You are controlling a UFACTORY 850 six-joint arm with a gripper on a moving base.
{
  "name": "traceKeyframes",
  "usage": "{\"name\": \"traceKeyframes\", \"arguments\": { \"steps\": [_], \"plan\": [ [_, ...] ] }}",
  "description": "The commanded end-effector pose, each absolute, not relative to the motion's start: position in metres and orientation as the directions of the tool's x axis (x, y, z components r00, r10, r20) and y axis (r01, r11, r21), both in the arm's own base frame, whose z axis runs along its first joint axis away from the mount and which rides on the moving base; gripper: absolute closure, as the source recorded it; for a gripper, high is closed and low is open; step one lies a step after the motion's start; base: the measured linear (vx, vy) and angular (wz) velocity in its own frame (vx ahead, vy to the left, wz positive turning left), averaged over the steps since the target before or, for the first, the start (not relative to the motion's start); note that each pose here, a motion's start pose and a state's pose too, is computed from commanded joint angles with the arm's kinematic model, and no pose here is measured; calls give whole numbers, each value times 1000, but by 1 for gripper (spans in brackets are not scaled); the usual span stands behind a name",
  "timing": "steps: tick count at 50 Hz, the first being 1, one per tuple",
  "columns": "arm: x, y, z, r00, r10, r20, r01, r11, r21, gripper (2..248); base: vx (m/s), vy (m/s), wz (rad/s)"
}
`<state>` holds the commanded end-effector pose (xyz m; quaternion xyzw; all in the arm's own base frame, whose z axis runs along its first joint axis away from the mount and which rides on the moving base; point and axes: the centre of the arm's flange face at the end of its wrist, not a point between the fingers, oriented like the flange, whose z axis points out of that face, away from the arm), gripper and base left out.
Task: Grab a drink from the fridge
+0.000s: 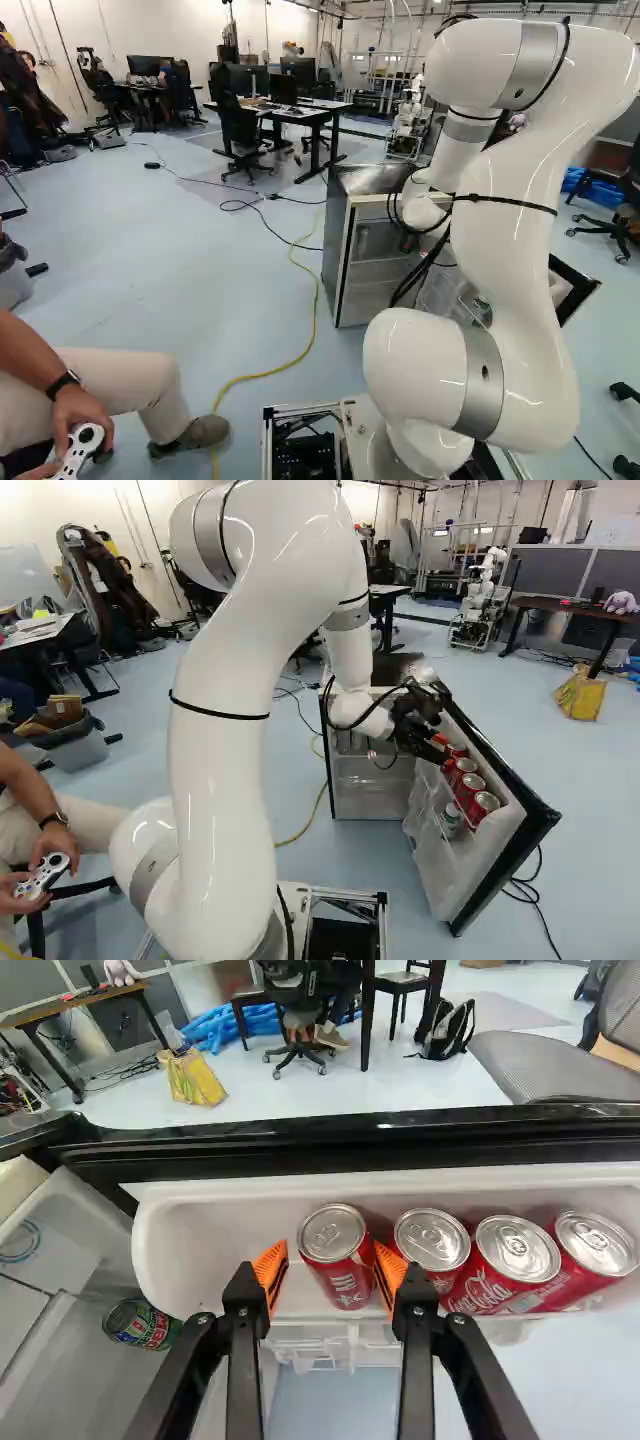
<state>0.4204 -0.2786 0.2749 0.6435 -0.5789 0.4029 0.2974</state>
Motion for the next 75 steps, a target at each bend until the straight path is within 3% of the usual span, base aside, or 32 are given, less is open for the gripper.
{"name": "traceKeyframes", "arguments": {
  "steps": [29, 30, 35, 36, 75],
  "plan": [
    [423, -289, 274, -9, -502, 865, -987, -136, -90, 111, 0, 0, 0],
    [423, -289, 274, -9, -502, 865, -987, -136, -90, 140, 0, 0, 0],
    [423, -289, 274, -9, -502, 865, -987, -136, -90, 140, 0, 0, 0],
    [423, -289, 274, -9, -502, 865, -987, -136, -90, 160, 0, 0, 0],
    [419, -288, 278, -11, -470, 883, -987, -135, -84, 160, 0, 0, 0]
  ]
}}
